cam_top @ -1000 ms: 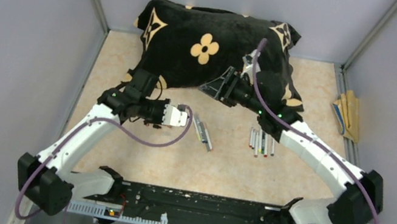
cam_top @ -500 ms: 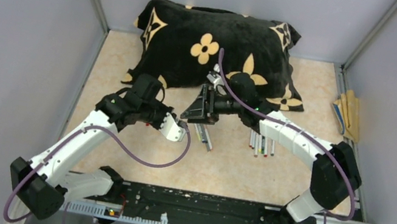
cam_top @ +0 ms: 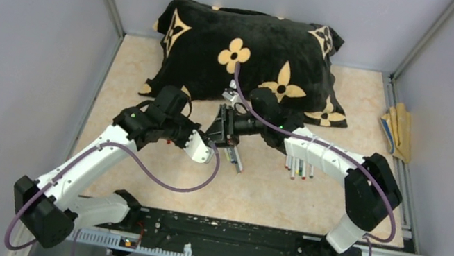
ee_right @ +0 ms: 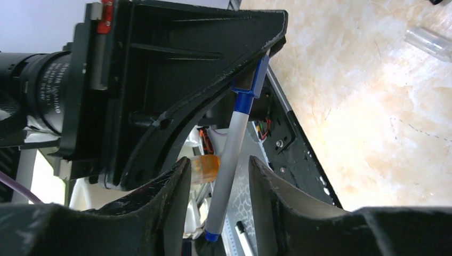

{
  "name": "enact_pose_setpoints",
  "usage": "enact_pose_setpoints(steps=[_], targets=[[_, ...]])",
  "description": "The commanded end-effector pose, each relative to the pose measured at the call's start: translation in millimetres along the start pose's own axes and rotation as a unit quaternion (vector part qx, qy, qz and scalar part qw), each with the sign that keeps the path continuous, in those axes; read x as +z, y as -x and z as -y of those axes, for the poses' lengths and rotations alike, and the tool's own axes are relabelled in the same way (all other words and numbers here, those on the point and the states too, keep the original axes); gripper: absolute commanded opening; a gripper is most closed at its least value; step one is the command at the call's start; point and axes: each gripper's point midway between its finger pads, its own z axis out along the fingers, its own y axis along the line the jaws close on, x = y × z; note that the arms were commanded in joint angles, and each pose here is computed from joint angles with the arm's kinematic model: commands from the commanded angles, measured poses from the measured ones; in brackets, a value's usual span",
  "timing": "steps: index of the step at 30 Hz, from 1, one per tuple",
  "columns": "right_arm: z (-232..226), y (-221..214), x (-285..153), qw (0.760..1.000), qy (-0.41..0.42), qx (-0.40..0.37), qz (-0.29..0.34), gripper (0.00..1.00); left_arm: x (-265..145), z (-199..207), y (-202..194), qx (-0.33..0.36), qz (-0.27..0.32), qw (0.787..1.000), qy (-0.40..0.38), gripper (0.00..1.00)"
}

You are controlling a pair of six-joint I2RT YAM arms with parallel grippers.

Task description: Open the pen caps

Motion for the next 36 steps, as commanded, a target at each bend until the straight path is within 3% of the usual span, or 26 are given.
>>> enact_pose_setpoints(steps=[1, 6, 11, 15, 17, 18, 22, 25, 27, 36], targets=[[-26.0, 6.0, 6.8, 0.999, 0.037, -0.03, -0.003, 0.41, 2.7, -8.1, 1.0, 0.017, -0.002, 1.0, 0.009, 0.0], [-20.1, 1.8, 7.4, 0.999, 0.035, -0.026, -0.009, 0.33, 2.2, -13.4, -0.4, 0.018, -0.007, 1.0, 0.025, 0.0], [-11.7, 0.7, 4.2, 0.999, 0.032, -0.018, -0.004, 0.0, 2.1, -12.2, -0.1, 0.024, -0.005, 0.999, 0.035, 0.0], [-7.5, 3.3, -2.8, 0.999, 0.032, -0.013, 0.006, 0.0, -0.3, -13.3, 5.9, 0.016, 0.011, 0.999, 0.041, 0.0], [-4.6, 4.0, -6.3, 0.999, 0.029, -0.011, 0.008, 0.0, -2.9, -13.6, 11.9, 0.005, 0.026, 0.999, 0.04, 0.21], [-3.8, 3.9, -8.1, 1.0, 0.028, -0.011, 0.009, 0.0, -4.5, -12.6, 15.5, -0.002, 0.036, 0.999, 0.036, 0.27], [4.1, 3.8, -15.9, 1.0, 0.015, -0.017, 0.011, 0.0, -9.1, -5.1, 29.0, -0.014, 0.069, 0.998, 0.006, 0.35], [7.5, 2.8, -19.8, 1.0, 0.011, -0.022, 0.013, 0.0, -11.9, -3.1, 35.1, -0.022, 0.084, 0.996, -0.006, 0.54], [7.0, 1.9, -19.9, 1.0, 0.013, -0.026, 0.01, 0.0, -12.9, 0.5, 39.2, -0.024, 0.095, 0.995, -0.018, 0.61], [-5.9, -1.8, -21.0, 0.998, 0.045, -0.046, -0.011, 0.0, -11.4, -1.9, 49.2, -0.028, 0.121, 0.992, -0.034, 0.62]])
